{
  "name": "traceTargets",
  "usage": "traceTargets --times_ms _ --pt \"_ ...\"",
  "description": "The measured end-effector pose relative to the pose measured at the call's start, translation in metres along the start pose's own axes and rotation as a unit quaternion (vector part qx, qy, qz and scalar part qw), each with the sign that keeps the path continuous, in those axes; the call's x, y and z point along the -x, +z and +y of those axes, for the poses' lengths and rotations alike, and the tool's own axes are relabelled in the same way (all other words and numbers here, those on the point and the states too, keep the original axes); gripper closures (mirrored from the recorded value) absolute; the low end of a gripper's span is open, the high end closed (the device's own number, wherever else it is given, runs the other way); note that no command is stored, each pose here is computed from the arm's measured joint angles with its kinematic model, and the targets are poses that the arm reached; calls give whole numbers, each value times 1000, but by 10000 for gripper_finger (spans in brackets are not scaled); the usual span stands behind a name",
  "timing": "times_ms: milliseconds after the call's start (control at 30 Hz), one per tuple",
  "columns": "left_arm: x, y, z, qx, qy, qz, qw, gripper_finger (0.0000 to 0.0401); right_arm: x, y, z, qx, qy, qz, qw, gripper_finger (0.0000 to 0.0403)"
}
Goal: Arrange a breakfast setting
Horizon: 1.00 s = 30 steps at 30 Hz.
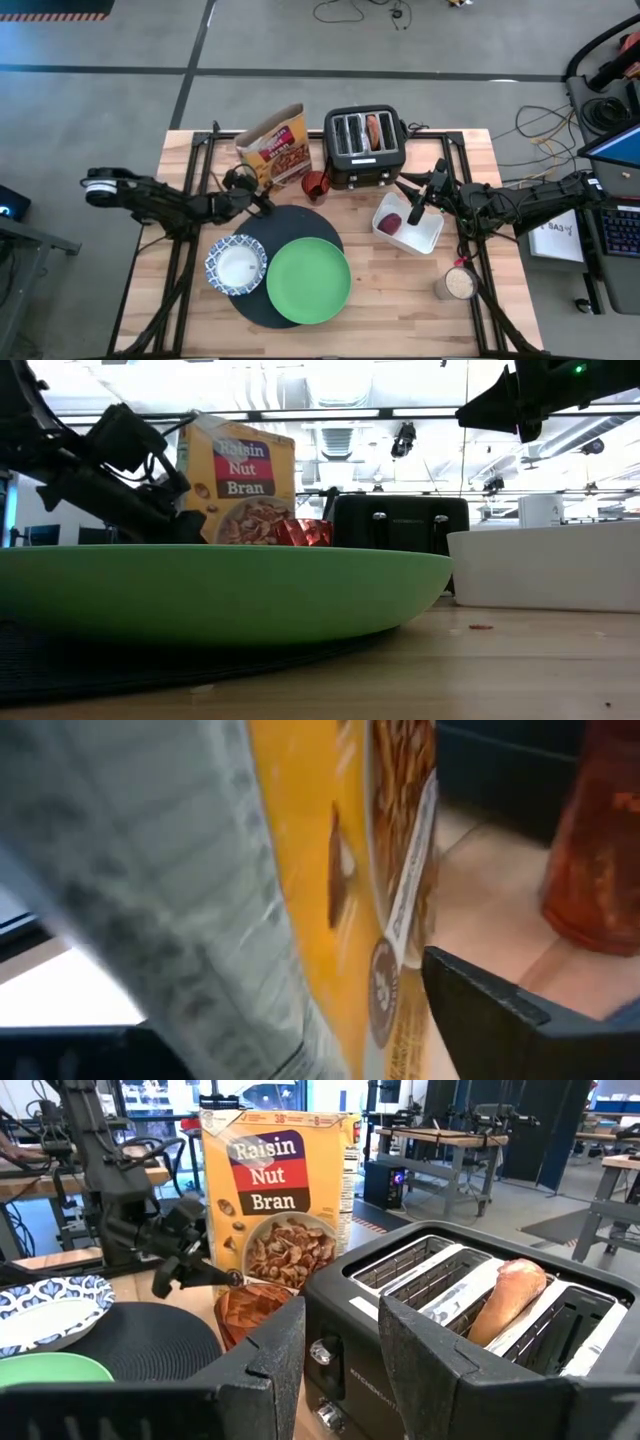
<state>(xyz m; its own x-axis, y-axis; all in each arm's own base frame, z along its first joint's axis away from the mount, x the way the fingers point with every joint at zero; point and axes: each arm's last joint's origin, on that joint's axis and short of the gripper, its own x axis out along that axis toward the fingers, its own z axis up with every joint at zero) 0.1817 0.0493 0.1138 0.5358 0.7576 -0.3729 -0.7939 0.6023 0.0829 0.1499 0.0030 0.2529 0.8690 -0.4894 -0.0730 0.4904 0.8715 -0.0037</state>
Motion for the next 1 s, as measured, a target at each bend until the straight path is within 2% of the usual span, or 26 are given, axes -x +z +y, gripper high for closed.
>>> traceTargets --times_ms 133,333,400,633,900,1000 --pt "-5 -5 -1 2 6 6 1000 244 0 0 0 0 0 0 1000 282" --pt "-9 -9 -3 22 12 7 1000 366 0 0 0 -1 0 0 1000 282" --pt "-10 -10 -3 24 18 6 1000 390 0 0 0 -1 0 0 1000 282" --pt "-9 -6 -4 31 20 -17 999 399 0 0 0 -1 0 -1 1000 282" --pt "19 34 -2 46 3 -118 992 401 0 0 0 -8 0 0 1000 282" --pt "29 43 4 47 -2 -130 990 401 0 0 0 -9 0 0 1000 282"
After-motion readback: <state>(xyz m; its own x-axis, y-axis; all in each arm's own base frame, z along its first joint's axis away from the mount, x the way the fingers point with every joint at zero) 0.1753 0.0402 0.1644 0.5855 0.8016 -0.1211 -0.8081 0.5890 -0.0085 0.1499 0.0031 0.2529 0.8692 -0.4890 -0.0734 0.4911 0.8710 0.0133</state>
